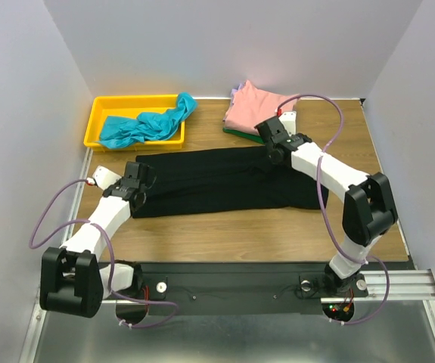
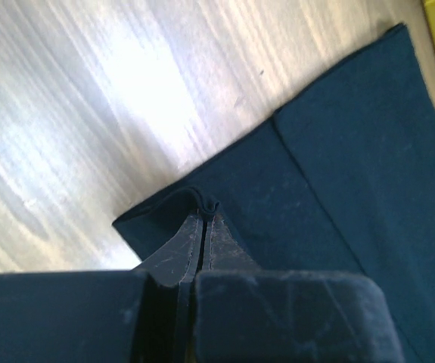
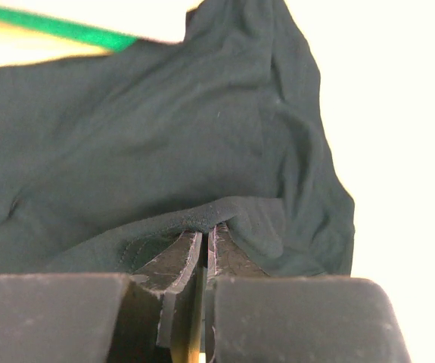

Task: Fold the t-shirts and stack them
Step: Fold the tshirt

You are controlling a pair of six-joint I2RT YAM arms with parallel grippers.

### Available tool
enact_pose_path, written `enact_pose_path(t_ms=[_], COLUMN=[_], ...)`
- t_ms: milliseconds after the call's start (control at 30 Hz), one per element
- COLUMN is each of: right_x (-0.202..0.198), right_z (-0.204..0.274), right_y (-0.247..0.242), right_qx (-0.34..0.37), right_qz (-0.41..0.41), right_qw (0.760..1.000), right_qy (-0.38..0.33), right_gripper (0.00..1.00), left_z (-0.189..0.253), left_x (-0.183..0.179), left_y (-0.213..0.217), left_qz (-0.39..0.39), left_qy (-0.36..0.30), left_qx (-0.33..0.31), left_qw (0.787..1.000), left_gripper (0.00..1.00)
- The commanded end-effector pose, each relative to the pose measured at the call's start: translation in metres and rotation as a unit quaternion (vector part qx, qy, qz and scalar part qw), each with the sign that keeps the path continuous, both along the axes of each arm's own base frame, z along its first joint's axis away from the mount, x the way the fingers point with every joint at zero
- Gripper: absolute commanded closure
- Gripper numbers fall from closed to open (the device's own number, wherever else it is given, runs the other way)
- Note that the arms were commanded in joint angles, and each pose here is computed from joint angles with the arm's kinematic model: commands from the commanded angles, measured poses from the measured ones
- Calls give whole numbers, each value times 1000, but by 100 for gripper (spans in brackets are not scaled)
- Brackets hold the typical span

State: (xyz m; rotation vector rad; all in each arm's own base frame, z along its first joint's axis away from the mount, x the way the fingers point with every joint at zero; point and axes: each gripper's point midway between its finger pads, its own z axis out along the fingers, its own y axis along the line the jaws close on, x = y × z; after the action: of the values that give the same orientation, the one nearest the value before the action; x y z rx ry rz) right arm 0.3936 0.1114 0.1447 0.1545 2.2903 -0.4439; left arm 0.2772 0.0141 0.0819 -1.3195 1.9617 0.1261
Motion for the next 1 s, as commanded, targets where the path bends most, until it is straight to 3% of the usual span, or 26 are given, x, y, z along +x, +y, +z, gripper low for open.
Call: enact_pose_path(t_ms=[0, 467, 533, 567, 633, 700, 733, 833, 867, 967], right_x=[34, 101, 112, 115, 120, 125, 127, 134, 134, 117], right_z=[20, -13, -16, -17, -19, -19, -17, -1, 5, 5], right_y=[2, 22, 27, 28, 34, 35, 35, 31, 31, 38], right_qx=[-2, -26, -29, -30, -31, -33, -34, -42, -40, 10], right_qz=[9, 52, 58, 61, 73, 74, 74, 56, 55, 67], right_qw=[999, 998, 997, 997, 996, 996, 996, 996, 996, 996], right_qy=[-41, -34, -37, -36, -32, -34, -37, -58, -64, -60], right_gripper=[99, 99, 99, 99, 85, 74, 66, 54, 52, 32], left_z=[22, -5, -11, -12, -16, -13, -11, 3, 7, 25], left_x=[22, 46, 49, 51, 56, 59, 59, 59, 58, 52], left_y=[10, 17, 18, 18, 18, 18, 18, 17, 18, 17], left_qz=[12, 2, -1, -6, -21, -26, -28, -36, -37, -40], left_qy=[-39, -8, 2, 4, 12, 11, 11, -2, -5, -25], left_qx=[12, 6, 8, 7, 10, 9, 10, 11, 13, 10], left_qw=[999, 1000, 1000, 1000, 1000, 1000, 999, 999, 999, 999], left_gripper=[100, 100, 85, 64, 32, 14, 9, 2, 2, 2])
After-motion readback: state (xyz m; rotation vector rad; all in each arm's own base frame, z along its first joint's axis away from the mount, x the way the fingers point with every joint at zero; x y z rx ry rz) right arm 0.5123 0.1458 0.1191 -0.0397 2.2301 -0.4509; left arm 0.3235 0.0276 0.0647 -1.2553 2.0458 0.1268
